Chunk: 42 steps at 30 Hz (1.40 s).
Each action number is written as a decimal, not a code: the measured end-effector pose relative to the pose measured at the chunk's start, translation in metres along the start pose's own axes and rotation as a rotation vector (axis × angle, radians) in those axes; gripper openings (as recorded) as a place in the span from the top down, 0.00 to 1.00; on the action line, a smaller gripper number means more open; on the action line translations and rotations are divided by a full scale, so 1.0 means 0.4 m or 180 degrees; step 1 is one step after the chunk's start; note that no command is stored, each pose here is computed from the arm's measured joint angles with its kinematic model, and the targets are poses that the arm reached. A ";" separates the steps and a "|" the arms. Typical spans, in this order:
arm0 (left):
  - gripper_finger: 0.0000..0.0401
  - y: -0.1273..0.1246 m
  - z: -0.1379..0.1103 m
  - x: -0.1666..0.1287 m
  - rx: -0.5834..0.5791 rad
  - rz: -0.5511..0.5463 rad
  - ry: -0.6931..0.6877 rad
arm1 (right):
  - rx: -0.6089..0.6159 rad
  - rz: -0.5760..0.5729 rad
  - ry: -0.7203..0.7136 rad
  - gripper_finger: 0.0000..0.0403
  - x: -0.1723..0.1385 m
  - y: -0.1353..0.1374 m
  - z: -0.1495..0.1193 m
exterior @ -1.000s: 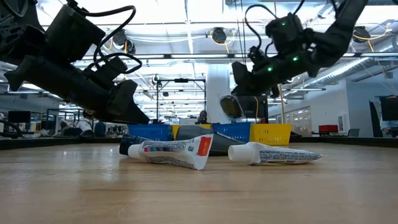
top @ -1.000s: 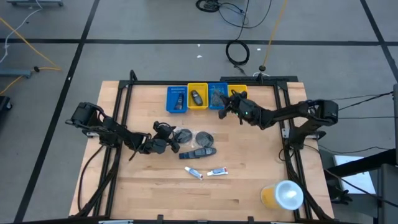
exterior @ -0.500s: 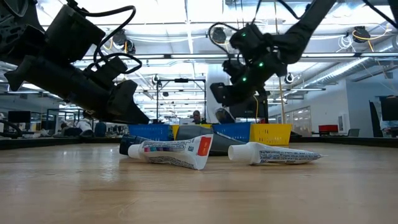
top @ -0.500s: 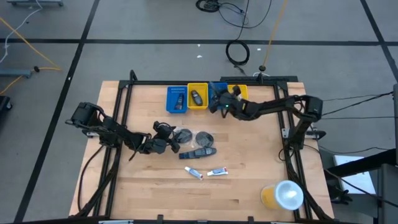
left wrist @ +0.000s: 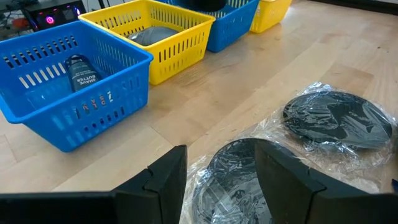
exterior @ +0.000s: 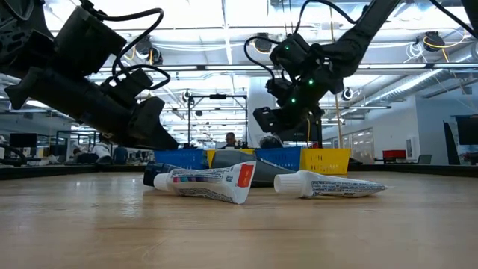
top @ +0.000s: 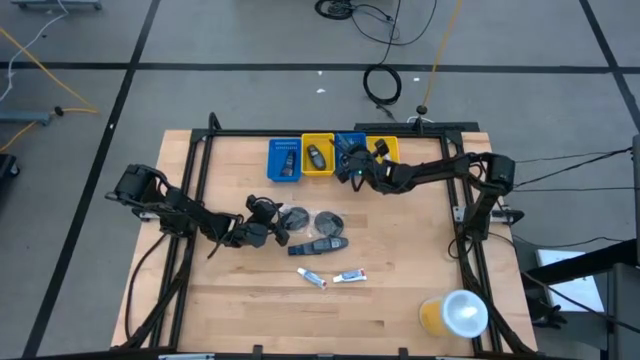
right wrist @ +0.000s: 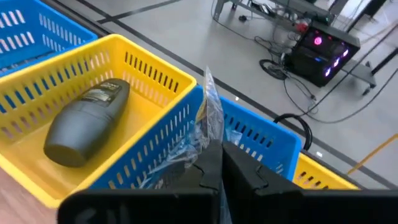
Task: Pick & Place Travel size toiletries
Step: Put the black hairbrush into the right blue bin
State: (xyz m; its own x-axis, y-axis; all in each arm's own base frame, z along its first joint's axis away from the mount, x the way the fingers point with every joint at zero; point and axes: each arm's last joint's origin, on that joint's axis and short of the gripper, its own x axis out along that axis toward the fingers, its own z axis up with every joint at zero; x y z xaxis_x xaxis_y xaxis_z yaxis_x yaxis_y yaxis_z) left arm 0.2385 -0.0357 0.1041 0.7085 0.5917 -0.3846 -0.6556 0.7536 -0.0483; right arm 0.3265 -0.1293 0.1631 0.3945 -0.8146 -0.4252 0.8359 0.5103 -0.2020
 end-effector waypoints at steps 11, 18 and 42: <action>0.54 0.000 -0.001 0.000 0.0005 0.0003 0.0008 | 0.0217 0.0220 0.0083 0.90 0.006 -0.002 -0.002; 0.54 -0.001 -0.001 -0.002 0.0011 -0.0008 0.0008 | 0.0263 0.0242 0.0002 0.72 0.005 -0.001 0.005; 0.54 -0.004 -0.003 -0.005 0.0029 -0.0023 0.0003 | 0.0618 0.1441 0.0406 0.97 0.083 -0.095 0.013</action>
State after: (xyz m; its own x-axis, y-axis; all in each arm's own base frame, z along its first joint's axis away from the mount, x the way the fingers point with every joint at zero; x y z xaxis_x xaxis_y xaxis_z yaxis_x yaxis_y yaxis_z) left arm 0.2379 -0.0384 0.1039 0.7131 0.5859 -0.3850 -0.6480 0.7605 -0.0427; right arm 0.3100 -0.1772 0.1611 0.6940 -0.4773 -0.5390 0.6522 0.7339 0.1898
